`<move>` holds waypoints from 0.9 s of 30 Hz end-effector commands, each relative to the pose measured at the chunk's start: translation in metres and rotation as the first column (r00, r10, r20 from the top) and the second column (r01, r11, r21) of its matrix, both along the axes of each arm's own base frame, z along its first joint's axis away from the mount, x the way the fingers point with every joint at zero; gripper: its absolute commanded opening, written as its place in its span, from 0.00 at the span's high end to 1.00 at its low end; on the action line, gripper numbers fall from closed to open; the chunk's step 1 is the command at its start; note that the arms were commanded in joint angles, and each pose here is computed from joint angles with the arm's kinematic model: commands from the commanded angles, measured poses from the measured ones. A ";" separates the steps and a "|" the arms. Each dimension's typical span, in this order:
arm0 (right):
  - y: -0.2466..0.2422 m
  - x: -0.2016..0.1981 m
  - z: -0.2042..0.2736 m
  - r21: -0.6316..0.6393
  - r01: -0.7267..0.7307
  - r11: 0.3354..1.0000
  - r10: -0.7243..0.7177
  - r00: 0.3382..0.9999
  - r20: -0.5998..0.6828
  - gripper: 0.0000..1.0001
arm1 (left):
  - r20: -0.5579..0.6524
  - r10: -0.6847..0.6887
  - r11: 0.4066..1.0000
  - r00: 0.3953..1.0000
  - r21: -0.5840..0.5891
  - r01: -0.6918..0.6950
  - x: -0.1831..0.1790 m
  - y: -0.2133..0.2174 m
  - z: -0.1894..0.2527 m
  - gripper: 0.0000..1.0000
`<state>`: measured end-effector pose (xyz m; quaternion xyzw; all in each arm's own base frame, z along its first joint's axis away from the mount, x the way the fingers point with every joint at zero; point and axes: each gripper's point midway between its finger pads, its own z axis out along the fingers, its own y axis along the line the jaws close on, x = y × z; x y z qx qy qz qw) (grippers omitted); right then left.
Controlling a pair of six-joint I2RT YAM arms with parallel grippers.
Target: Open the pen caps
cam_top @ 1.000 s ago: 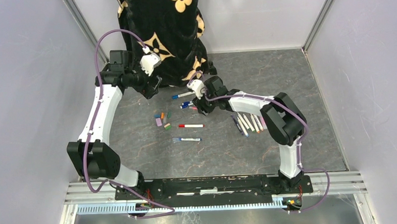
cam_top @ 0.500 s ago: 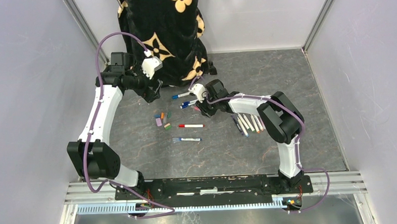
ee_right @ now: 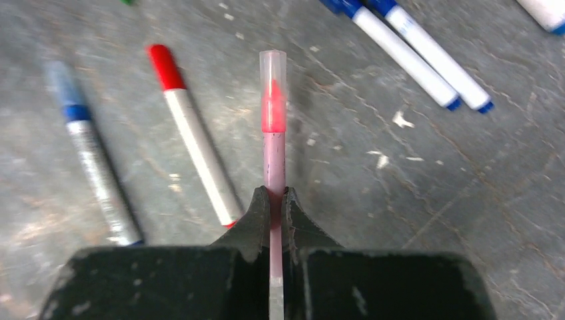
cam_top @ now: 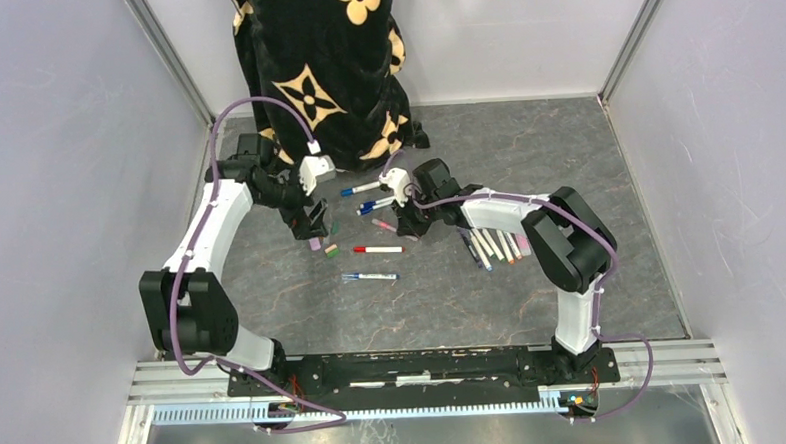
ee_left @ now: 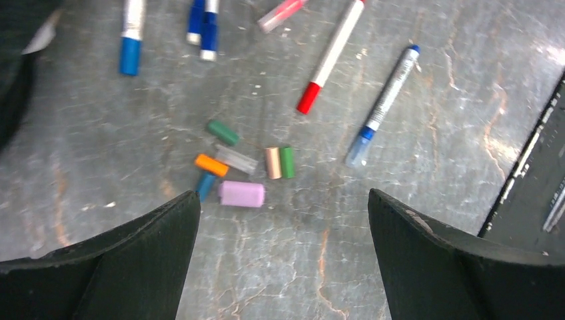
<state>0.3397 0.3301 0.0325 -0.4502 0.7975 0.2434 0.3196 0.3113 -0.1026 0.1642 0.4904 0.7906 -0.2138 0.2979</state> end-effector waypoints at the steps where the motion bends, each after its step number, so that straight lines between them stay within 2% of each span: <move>1: 0.030 -0.015 0.068 0.199 -0.093 0.976 0.102 0.994 -0.035 1.00 | 0.085 -0.197 0.978 0.977 -0.055 0.202 -0.022 -0.020 0.004 0.00; 6: 0.049 -0.044 0.095 0.321 -0.197 0.926 0.257 0.954 -0.155 1.00 | 0.127 -0.330 0.942 0.935 -0.018 0.335 -0.033 -0.037 -0.007 0.00; 12: 0.059 -0.066 0.109 0.417 -0.256 0.872 0.382 0.889 -0.254 1.00 | 0.168 -0.422 0.905 0.891 0.030 0.423 -0.039 -0.054 -0.011 0.02; 19: 0.064 -0.076 0.116 0.474 -0.276 0.836 0.447 0.844 -0.297 1.00 | 0.187 -0.467 0.883 0.864 0.050 0.467 -0.044 -0.064 -0.012 0.17; 23: 0.064 -0.079 0.117 0.486 -0.275 0.830 0.459 0.832 -0.313 1.00 | 0.181 -0.499 0.865 0.847 0.048 0.500 -0.051 -0.069 -0.014 0.31; 27: 0.064 -0.079 0.116 0.488 -0.272 0.829 0.462 0.825 -0.325 1.00 | 0.149 -0.532 0.846 0.833 0.054 0.531 -0.058 -0.072 -0.020 0.52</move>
